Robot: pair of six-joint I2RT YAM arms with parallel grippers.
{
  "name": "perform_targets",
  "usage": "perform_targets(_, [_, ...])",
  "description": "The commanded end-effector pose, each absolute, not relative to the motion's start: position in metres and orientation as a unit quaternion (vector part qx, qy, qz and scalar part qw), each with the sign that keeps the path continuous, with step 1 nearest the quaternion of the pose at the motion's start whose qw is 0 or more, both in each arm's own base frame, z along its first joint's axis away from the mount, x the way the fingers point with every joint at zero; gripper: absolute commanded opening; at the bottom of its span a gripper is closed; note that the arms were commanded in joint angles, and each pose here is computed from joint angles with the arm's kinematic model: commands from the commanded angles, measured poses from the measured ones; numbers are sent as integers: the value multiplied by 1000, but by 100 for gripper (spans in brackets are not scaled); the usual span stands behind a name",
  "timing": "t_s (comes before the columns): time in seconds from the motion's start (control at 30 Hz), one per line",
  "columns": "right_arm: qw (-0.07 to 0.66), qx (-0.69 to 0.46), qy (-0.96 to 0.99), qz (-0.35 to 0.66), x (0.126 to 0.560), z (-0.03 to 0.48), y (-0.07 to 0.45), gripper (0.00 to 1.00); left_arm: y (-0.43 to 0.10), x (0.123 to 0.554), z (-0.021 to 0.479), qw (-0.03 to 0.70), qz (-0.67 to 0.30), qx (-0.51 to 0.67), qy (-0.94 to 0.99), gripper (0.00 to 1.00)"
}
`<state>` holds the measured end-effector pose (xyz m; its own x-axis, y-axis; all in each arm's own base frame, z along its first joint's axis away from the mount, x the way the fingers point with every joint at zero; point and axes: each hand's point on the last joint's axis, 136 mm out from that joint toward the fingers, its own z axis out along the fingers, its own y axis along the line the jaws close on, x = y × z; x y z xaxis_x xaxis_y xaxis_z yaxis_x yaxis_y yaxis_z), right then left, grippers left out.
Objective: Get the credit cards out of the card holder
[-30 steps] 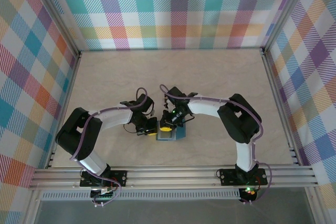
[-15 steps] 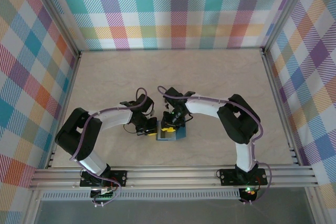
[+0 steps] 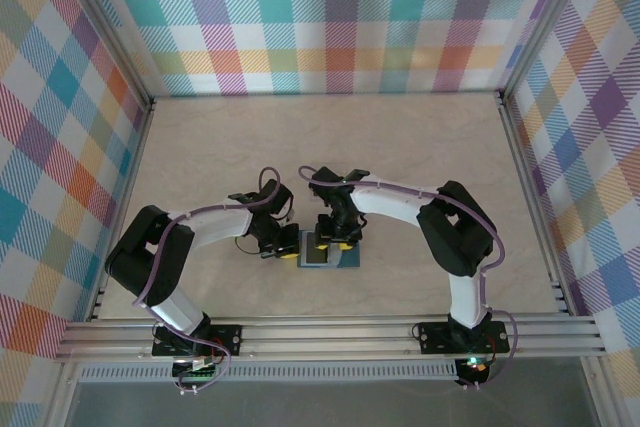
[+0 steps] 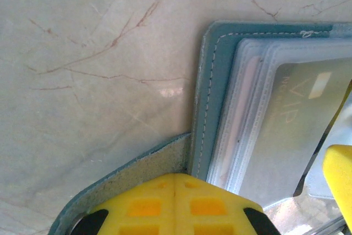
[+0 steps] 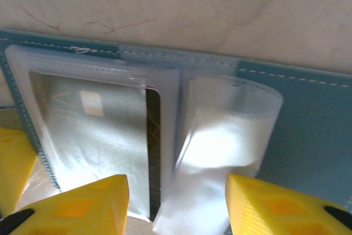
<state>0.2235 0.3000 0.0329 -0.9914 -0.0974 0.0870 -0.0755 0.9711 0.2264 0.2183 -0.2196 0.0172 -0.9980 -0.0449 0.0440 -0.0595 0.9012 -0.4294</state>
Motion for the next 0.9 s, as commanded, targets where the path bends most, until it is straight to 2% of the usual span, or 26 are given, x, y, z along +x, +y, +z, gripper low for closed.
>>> perform_targets(0.0, [35, 52, -996, -67, 223, 45, 281, 52, -207, 202, 4, 44, 187, 34, -981, 5])
perform_targets(0.47, [13, 53, -998, -14, 223, 46, 249, 52, -215, 213, 27, 26, 202, 31, -979, 5])
perform_targets(0.7, [17, 55, -998, -22, 218, 38, 247, 49, -221, 219, 44, 11, 219, 36, -975, 5])
perform_targets(0.87, [4, 59, -997, -40, 220, 50, 251, 49, -227, 225, 53, 5, 226, 32, -974, 5])
